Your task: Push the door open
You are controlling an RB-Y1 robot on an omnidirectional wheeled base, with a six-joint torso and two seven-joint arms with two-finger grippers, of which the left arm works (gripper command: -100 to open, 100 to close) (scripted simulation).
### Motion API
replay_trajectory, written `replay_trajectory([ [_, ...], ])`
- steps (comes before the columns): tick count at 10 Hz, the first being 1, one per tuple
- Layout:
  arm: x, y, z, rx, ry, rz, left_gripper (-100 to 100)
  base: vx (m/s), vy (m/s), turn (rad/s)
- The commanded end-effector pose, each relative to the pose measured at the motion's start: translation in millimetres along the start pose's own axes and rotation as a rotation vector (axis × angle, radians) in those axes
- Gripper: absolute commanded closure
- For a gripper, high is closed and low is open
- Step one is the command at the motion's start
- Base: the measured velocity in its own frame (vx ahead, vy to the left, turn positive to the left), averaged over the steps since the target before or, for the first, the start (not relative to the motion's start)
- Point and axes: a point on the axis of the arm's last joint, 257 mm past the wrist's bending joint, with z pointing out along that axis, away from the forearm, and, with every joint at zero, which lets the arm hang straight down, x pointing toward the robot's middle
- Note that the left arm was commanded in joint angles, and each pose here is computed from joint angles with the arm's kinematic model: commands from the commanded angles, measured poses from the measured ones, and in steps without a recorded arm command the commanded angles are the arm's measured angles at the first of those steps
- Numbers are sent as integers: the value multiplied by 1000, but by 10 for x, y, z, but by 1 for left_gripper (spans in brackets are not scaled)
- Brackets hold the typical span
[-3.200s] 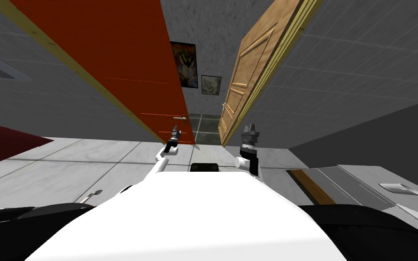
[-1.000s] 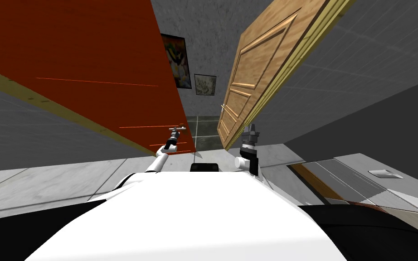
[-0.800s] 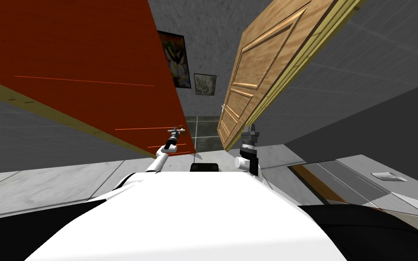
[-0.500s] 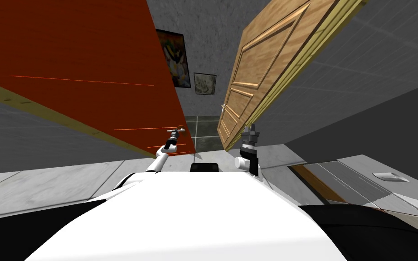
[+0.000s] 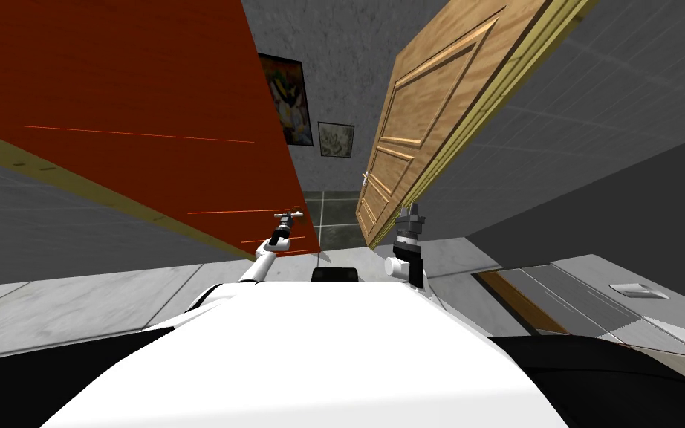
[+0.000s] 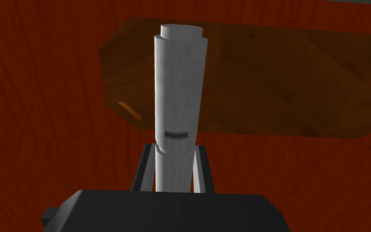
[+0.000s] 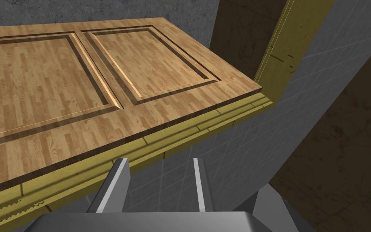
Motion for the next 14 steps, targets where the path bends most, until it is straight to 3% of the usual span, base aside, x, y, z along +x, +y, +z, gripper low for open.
replay_trajectory([
  [1,-92,-50,14,9,-17,2,100,180,-43,54],
  [7,-406,-61,-8,11,-81,5,100,192,-43,51],
  [14,-889,-71,-78,13,-181,7,100,189,-58,68],
])
